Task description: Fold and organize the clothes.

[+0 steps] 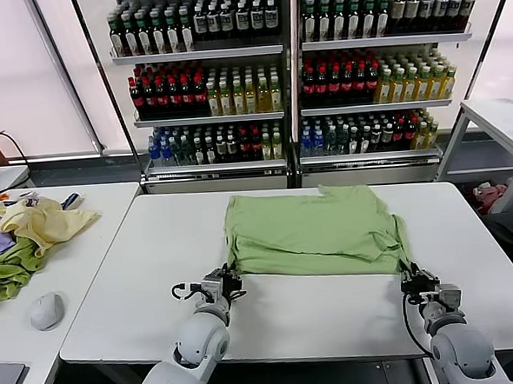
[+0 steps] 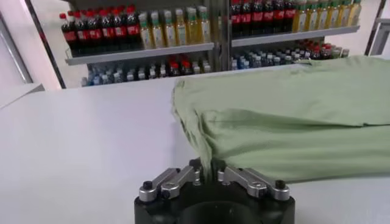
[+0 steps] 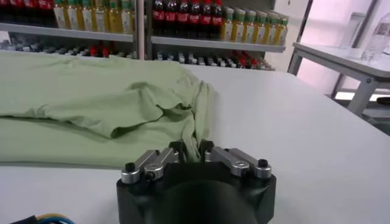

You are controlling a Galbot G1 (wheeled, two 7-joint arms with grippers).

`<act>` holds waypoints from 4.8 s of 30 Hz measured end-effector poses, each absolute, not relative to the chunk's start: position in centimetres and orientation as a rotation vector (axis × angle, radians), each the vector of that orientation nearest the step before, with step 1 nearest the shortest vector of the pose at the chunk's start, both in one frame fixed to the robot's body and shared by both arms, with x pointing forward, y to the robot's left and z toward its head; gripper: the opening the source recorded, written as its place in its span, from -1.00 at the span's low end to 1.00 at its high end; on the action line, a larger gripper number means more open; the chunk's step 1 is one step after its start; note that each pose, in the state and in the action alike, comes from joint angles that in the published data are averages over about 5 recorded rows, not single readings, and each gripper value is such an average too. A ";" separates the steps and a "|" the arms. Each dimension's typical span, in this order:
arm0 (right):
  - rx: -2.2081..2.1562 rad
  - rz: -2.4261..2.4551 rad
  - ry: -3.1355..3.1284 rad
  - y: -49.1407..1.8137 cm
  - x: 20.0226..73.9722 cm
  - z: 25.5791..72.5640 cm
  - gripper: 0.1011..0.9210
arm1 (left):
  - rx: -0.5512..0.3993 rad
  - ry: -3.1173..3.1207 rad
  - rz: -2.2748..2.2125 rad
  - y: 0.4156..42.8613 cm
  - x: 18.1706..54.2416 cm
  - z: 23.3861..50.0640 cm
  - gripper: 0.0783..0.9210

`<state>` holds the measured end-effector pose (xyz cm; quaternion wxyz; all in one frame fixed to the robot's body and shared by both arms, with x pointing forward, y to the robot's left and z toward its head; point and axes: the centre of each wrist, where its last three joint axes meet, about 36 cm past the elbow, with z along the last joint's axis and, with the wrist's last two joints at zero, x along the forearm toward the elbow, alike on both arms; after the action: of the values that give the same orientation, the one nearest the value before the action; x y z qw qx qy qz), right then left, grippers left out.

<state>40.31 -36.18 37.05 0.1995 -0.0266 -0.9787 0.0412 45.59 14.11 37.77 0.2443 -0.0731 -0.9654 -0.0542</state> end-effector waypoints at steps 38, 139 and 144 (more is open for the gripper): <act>-0.018 0.247 -2.855 -32.3 27.3 44.1 0.10 | -0.217 -2.637 -0.220 20.5 29.7 43.2 -0.18; 0.154 -0.113 -2.902 -31.9 46.8 44.9 -0.96 | -0.272 -2.757 0.131 20.6 46.3 43.8 -0.95; 0.110 -0.114 -2.883 -32.0 43.1 44.0 -0.96 | -0.303 -2.728 0.092 20.8 43.8 43.4 -0.95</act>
<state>43.05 -32.04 44.04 0.1267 0.0379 -0.9904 -0.0390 43.76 20.81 43.36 0.1964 -0.1083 -0.9740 0.0328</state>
